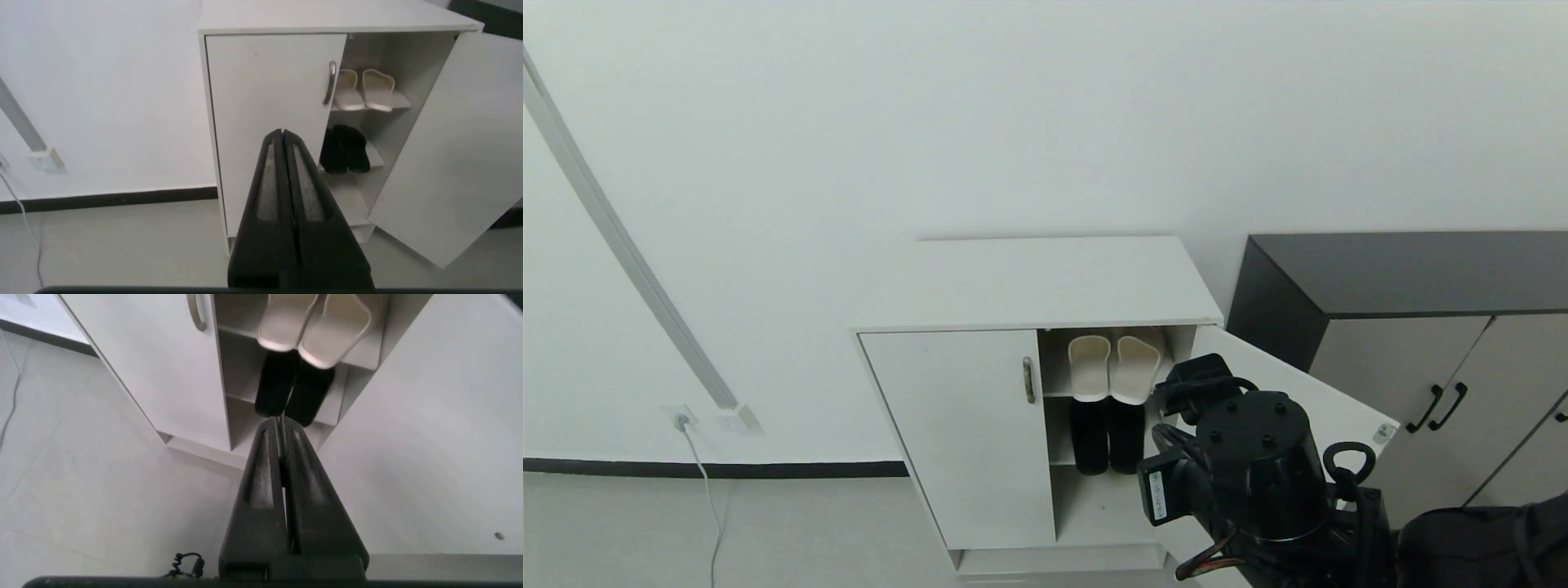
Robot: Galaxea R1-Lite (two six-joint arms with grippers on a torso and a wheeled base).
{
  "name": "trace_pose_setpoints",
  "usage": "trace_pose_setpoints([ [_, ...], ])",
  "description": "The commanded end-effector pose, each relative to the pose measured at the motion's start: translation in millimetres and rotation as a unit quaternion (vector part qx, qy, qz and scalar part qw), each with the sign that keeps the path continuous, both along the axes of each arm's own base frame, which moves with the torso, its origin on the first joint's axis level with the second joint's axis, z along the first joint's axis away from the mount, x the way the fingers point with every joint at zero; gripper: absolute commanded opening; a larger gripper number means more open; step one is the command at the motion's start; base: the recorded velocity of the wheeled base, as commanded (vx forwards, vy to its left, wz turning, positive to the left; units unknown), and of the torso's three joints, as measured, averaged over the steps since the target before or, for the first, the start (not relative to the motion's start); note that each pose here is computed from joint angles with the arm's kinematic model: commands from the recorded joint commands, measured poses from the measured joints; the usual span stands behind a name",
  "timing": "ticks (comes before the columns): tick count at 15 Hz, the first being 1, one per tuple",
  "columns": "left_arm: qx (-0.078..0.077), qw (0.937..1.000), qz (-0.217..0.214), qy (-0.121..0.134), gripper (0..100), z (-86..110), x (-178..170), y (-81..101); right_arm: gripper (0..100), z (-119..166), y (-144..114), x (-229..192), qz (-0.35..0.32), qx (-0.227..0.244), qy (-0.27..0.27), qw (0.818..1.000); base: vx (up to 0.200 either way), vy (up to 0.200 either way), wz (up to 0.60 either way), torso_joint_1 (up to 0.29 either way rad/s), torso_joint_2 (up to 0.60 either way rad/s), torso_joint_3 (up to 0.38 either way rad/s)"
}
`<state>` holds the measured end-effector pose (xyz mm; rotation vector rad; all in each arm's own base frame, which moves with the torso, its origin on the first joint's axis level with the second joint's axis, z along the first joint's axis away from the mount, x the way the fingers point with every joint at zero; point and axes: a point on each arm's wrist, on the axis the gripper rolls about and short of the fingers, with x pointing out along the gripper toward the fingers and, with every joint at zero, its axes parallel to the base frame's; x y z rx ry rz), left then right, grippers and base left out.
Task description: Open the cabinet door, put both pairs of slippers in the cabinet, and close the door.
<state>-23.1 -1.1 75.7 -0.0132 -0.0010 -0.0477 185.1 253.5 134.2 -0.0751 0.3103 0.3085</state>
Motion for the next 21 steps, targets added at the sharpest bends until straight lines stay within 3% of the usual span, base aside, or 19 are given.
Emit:
trace_pose_setpoints([
  [1, 0.000, 1.0000, 0.001, 0.001, 0, 0.0, 0.1, 0.0, 0, 0.5, -0.1, -0.2, 0.000, 0.001, -0.001, 1.000, 0.000, 0.000, 0.00, 0.256, -0.58, -0.325],
  [16, 0.000, 1.0000, 0.001, 0.001, 0, 0.0, 0.1, 0.0, 0, -2.8, -2.9, -0.4, 0.000, -0.009, 0.000, 1.000, 0.000, 0.000, 0.00, 0.174, -0.38, -0.204],
  [21, 0.000, 1.0000, 0.000, 0.001, 0, 0.0, 0.1, 0.0, 0, -4.2, -2.8, -0.3, 0.000, -0.012, 0.002, 1.000, 0.000, 0.000, -0.60, 0.026, -0.05, -0.025],
])
